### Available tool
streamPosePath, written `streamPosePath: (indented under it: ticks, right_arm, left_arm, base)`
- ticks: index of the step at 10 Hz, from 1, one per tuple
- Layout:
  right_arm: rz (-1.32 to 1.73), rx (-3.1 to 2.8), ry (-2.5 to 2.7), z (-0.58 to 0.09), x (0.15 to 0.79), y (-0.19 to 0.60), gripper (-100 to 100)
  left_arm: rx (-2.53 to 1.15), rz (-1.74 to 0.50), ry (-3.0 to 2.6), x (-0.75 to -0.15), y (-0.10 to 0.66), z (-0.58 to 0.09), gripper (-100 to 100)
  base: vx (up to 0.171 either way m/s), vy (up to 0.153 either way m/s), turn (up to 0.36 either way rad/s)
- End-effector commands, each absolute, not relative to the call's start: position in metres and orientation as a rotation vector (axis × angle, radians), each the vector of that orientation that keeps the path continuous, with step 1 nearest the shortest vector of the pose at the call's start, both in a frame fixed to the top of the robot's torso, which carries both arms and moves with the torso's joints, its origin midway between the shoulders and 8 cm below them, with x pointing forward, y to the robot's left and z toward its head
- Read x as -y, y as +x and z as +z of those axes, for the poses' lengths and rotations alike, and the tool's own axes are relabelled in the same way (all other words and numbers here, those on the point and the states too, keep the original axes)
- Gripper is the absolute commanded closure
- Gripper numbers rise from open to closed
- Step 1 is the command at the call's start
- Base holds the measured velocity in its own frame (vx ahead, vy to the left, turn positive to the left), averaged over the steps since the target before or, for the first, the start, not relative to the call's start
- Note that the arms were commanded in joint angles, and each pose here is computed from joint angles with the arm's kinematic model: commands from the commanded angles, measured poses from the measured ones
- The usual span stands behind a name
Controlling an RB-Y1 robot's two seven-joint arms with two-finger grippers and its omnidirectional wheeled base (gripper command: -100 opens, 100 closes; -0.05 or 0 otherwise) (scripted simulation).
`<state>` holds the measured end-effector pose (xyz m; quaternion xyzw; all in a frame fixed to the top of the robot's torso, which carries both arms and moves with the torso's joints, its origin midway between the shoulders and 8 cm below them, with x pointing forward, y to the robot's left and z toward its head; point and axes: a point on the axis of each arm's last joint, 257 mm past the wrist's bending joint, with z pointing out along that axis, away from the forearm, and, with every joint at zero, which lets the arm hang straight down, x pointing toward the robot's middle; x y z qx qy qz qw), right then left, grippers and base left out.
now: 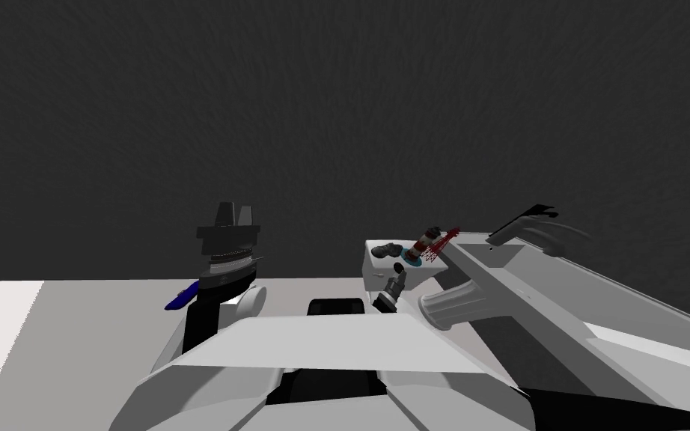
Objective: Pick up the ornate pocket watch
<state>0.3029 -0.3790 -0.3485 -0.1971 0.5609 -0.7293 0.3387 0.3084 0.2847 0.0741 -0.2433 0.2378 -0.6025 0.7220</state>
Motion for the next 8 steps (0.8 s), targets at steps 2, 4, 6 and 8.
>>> streamPosePath:
  ticks: [2,4,6,8]
  right_arm:
    - [-1.903,-1.470,-0.516,-0.345,0.391,0.331,-100]
    - [-1.901,-1.464,-0.510,-0.342,0.390,0.334,-100]
    - [-1.900,-1.466,-0.512,-0.343,0.390,0.335,100]
    - [-1.899,-1.464,-0.509,-0.342,0.390,0.335,100]
  left_arm:
    - [-0.525,-1.331,-0.537,-0.285,0.308,0.074,0]
    - [-0.525,-1.331,-0.537,-0.285,0.308,0.074,0]
    - [-0.525,-1.331,-0.537,-0.285,0.308,0.074,0]
    - [-0.525,-1.331,-0.537,-0.285,0.308,0.074,0]
  base:
    - [-0.090,0.025,-0.009]
    - [-0.057,0.011,-0.007]
    - [-0.004,0.001,0.001]
    - [0.000,0.000,0.000]
